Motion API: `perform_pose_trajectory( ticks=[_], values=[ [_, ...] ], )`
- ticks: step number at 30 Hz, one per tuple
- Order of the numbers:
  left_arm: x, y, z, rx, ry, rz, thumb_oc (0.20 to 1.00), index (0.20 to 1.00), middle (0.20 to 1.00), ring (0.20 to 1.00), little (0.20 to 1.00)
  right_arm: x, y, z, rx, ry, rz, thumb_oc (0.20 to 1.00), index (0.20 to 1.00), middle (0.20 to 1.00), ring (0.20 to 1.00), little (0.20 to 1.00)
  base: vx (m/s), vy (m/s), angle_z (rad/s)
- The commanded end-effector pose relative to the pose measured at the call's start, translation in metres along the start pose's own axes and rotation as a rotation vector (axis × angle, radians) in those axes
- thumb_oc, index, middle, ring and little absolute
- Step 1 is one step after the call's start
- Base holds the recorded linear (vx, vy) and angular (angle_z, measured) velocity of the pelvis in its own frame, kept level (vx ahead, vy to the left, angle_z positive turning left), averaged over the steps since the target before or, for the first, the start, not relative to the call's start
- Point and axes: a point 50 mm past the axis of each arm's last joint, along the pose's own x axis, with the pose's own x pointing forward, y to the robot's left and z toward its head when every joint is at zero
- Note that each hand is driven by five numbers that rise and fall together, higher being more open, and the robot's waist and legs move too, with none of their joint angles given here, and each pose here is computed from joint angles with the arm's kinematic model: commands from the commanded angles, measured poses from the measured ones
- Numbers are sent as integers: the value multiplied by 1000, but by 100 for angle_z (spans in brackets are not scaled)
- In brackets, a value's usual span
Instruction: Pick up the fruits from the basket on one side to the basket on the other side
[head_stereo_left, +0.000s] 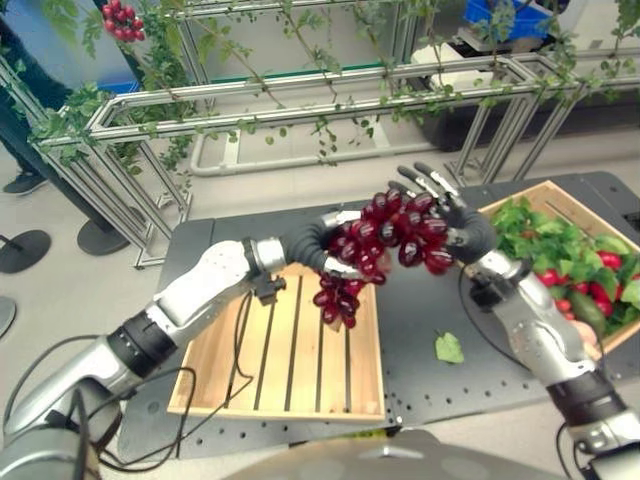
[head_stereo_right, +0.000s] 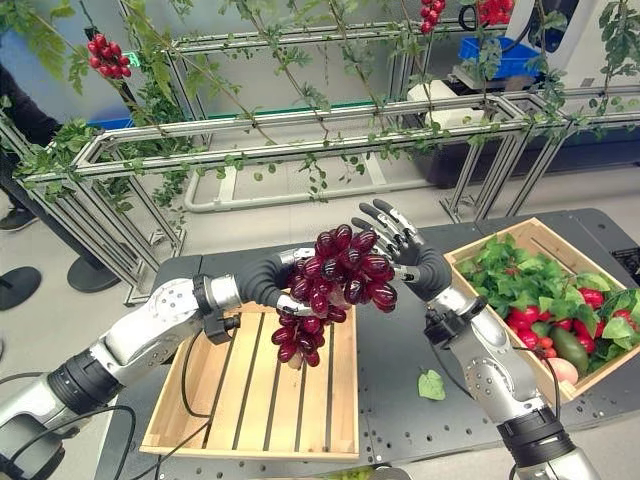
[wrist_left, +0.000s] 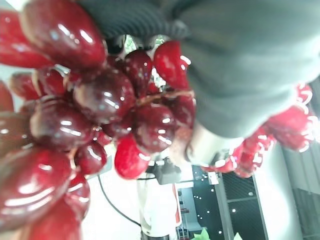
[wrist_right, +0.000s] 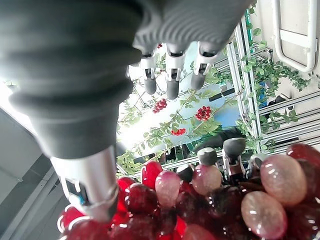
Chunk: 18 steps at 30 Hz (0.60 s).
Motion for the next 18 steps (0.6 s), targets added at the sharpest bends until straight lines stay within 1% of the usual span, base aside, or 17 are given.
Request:
perform_pose_trajectory(
  ticks=[1,10,18],
  values=[
    [11,20,25,81,-109,36,200,200,200,200,200,27,22,41,-121,-204,143,1000,1000,1000,1000,1000,0,0,0],
    [23,14,26,89,-104,-16,200,200,200,200,200,36,36,43,-155,-209,232,1000,1000,1000,1000,1000,0,0,0],
    [24,12,28,106,-102,-40,200,200,200,200,200,40,48,50,-249,-203,312,1000,1000,1000,1000,1000,0,0,0]
  ],
)
